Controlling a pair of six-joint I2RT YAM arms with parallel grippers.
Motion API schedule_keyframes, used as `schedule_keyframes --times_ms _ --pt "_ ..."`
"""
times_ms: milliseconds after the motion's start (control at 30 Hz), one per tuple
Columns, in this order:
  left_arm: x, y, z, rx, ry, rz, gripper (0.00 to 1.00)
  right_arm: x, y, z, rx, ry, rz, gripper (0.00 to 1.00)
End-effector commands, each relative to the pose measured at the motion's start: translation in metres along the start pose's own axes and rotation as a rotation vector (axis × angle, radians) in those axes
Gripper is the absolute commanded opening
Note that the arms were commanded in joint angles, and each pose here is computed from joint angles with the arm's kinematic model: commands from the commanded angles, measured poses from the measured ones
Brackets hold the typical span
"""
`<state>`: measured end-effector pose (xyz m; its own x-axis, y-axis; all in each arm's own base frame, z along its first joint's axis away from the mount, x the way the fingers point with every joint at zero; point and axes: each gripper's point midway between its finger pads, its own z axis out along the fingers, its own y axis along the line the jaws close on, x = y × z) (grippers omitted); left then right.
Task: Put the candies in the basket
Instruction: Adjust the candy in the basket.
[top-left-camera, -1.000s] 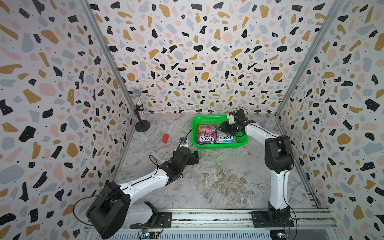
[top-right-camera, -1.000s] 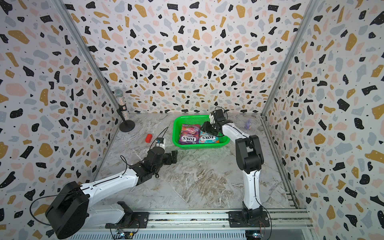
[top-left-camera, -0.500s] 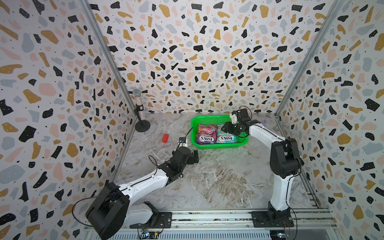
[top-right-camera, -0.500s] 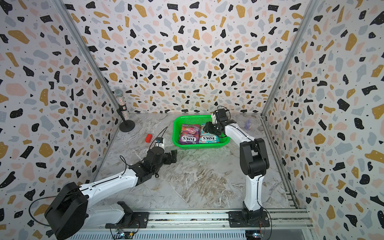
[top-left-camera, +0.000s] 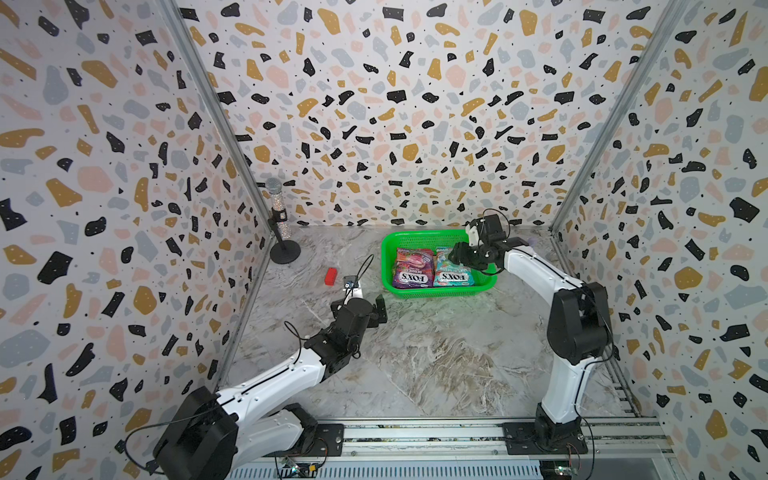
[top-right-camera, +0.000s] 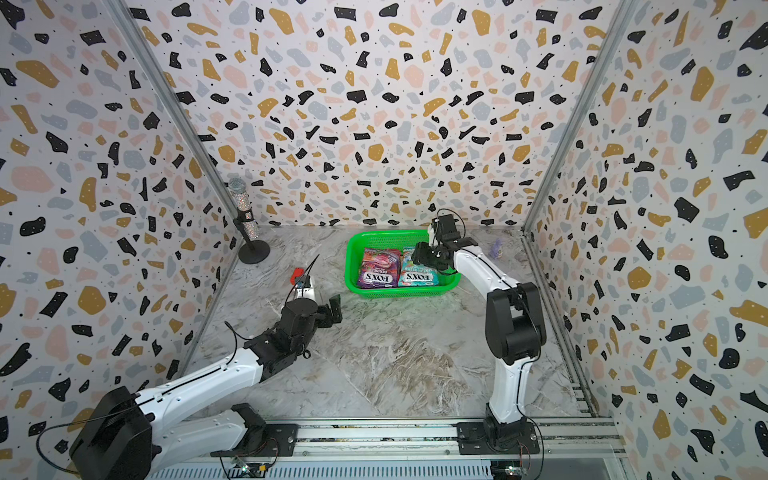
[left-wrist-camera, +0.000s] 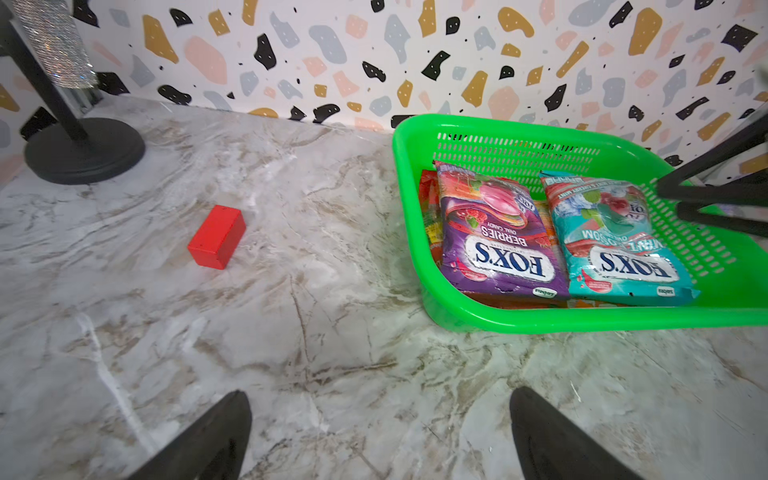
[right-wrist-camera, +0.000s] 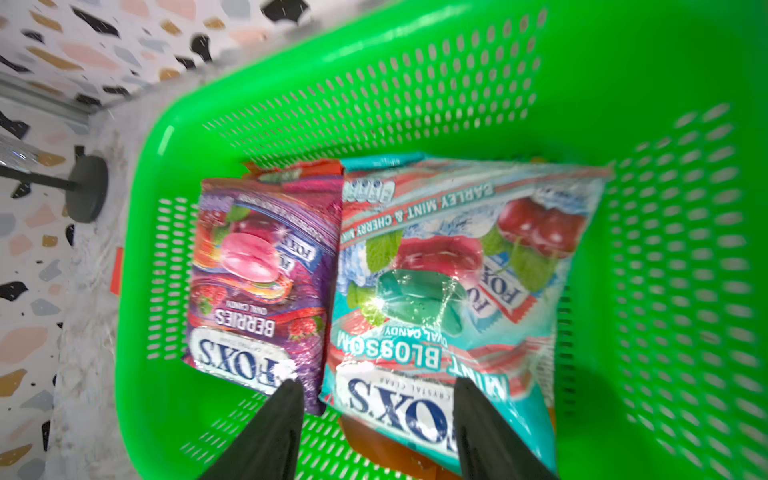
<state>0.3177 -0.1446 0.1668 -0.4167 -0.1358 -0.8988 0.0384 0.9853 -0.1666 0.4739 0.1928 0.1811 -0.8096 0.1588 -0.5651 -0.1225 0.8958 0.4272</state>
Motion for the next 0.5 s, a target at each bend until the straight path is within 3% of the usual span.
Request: schedule_keyframes --times_ms 0,33,67,200,400,467 --pt "-0.011 0.005 -0.003 -0.018 -0.068 0.012 1.00 -0.032 0.003 -0.061 0.055 -0.196 -0.053 0.79" --pt "-0.012 0.004 -0.003 -0.009 -0.072 0.025 1.00 -0.032 -0.001 -0.068 0.073 -0.227 -0.056 0.94" --pt "-0.013 0.002 -0.003 -0.001 -0.071 0.037 1.00 -0.032 -0.004 -0.075 0.086 -0.264 -0.059 1.00" --pt "-0.013 -0.005 -0.002 0.028 -0.063 0.067 1.00 -0.024 -0.015 -0.107 0.127 -0.399 -0.135 1.00" --pt "-0.018 0.002 -0.009 0.012 -0.092 0.032 1.00 0.009 -0.072 -0.150 0.376 -0.596 -0.225 1.00" --pt "-0.019 0.003 -0.011 0.012 -0.098 0.028 1.00 0.027 -0.086 -0.150 0.430 -0.625 -0.314 1.00"
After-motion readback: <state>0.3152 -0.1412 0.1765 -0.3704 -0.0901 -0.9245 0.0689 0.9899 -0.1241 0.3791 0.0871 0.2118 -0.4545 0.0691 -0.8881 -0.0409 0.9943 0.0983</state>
